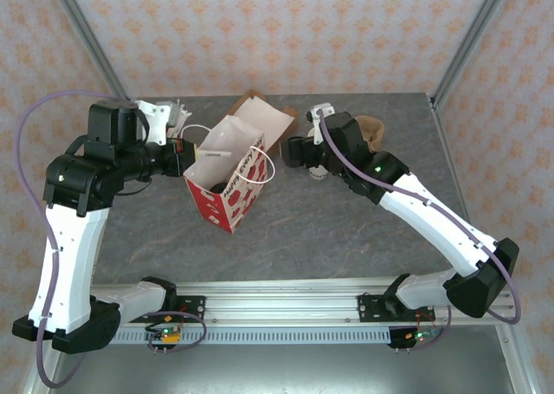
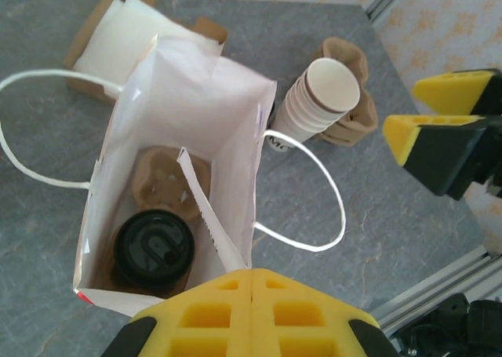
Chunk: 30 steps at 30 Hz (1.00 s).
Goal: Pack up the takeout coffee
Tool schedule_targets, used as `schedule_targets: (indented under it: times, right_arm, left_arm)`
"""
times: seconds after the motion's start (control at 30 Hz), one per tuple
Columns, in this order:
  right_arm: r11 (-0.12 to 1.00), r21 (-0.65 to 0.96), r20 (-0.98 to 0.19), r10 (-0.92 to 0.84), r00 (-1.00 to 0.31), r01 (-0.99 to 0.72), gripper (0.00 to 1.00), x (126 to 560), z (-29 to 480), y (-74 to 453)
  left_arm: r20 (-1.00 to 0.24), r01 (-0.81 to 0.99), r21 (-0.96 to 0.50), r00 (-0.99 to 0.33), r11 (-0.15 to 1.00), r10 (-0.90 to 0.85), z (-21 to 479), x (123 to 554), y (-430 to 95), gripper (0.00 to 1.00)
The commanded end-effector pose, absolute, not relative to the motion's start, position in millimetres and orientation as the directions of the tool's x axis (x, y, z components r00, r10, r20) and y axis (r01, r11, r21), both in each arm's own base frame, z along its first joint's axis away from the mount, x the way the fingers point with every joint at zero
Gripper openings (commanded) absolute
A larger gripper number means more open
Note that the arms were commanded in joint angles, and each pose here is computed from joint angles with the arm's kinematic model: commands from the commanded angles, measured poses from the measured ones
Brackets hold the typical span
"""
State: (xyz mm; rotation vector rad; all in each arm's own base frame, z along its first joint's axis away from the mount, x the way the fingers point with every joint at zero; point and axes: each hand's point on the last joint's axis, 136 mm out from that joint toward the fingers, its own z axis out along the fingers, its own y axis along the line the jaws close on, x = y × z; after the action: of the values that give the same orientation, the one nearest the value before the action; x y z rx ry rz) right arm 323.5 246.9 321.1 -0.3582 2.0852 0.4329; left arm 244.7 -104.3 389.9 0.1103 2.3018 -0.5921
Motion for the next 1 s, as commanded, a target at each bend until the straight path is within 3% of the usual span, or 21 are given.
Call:
schedule_targets:
  times: [0.0, 0.13, 0.3, 0.57, 0.63, 0.83, 0.97]
  right_arm:
    - [0.906, 0.166, -0.850, -0.069, -0.523, -0.389, 0.96, 320.8, 319.9, 238.1]
    - [0.906, 0.169, -0.843, -0.071, -0.533, -0.389, 0.96, 320.6, 314.2, 238.9]
    - [0.905, 0.177, -0.838, -0.067, -0.541, -0.386, 0.96, 320.4, 308.2, 239.8]
    - [0.917, 0.150, -0.838, -0.082, -0.539, -0.371, 0.97, 321.7, 301.0, 234.8]
    - [0.917, 0.146, -0.838, -0.085, -0.540, -0.371, 0.97, 321.8, 300.4, 234.6]
    - [0.936, 0.103, -0.836, -0.102, -0.539, -0.336, 0.97, 324.6, 297.0, 224.6]
    - [0.941, 0.102, -0.826, -0.100, -0.555, -0.322, 0.97, 324.6, 292.8, 215.5]
  left_arm:
    - [-0.667, 0.243, -0.357, -0.742, 0.902, -0.064, 376.5, 244.1, -102.8, 0.00]
    - [-0.641, 0.233, -0.331, -0.767, 0.914, -0.036, 359.6, 256.0, -102.4, 0.00]
    - [-0.586, 0.264, -0.429, -0.809, 0.864, -0.044, 342.0, 276.0, -126.1, 0.00]
    - [-0.501, 0.232, -0.468, -0.865, 0.853, -0.040, 302.8, 307.4, -139.5, 0.00]
    - [-0.484, 0.214, -0.452, -0.874, 0.866, -0.036, 291.1, 315.0, -138.0, 0.06]
    - [-0.486, 0.164, -0.362, -0.873, 0.918, -0.036, 280.1, 331.9, -122.9, 0.36]
    - [-0.536, 0.184, -0.357, -0.844, 0.916, -0.039, 301.2, 335.1, -122.6, 0.47]
